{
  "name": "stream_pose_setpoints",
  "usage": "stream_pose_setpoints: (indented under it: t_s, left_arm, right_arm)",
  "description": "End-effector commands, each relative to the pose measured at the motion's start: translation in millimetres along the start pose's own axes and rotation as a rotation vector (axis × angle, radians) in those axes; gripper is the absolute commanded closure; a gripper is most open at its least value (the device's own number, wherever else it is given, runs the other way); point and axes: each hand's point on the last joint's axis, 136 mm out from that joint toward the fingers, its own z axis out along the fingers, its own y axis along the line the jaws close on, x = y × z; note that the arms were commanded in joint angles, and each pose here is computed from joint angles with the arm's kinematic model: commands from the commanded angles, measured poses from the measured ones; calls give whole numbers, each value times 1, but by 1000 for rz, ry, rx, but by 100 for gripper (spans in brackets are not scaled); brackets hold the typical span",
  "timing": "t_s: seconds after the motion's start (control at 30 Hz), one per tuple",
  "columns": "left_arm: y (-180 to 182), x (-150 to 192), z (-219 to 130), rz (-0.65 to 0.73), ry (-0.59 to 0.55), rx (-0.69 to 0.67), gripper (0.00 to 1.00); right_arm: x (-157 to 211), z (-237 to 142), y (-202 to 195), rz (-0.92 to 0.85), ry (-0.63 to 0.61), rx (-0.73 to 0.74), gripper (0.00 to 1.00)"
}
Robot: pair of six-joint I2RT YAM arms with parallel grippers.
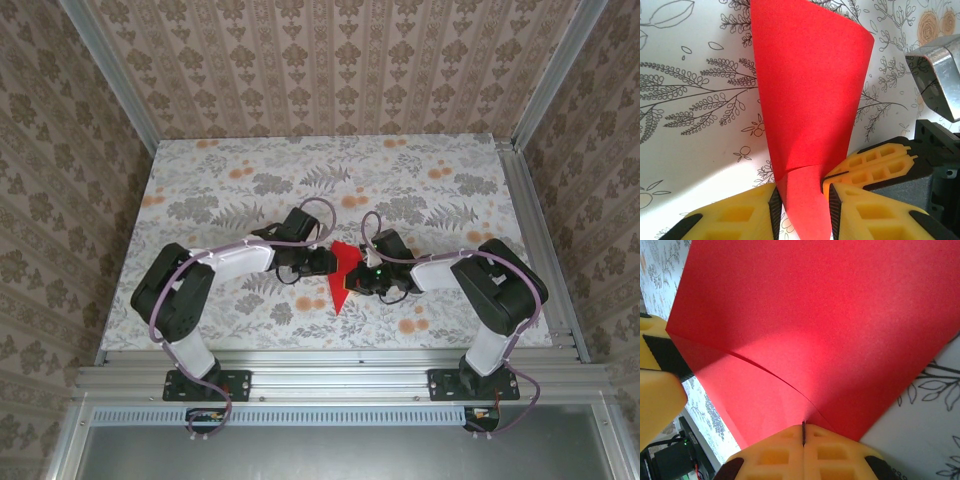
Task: Fold a paper plane with a square sheet of paper (pick it up from the middle)
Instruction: Fold the wing for the fifth time at the center of the table.
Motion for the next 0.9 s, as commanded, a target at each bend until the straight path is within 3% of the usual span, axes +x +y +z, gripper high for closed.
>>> stream_pose_setpoints:
  t_s: [0.0,0.5,0.87]
  left_arm:
    - [-2,10,0,4,21,6,67]
    - [5,22,-2,35,44,-70,86]
    - [-6,20,6,73,70,-76,90]
  right_arm:
    - [11,3,-28,34,17,81,95]
    - [10,1,-33,47,13,81,97]
    - [9,1,-30,45,10,68,97]
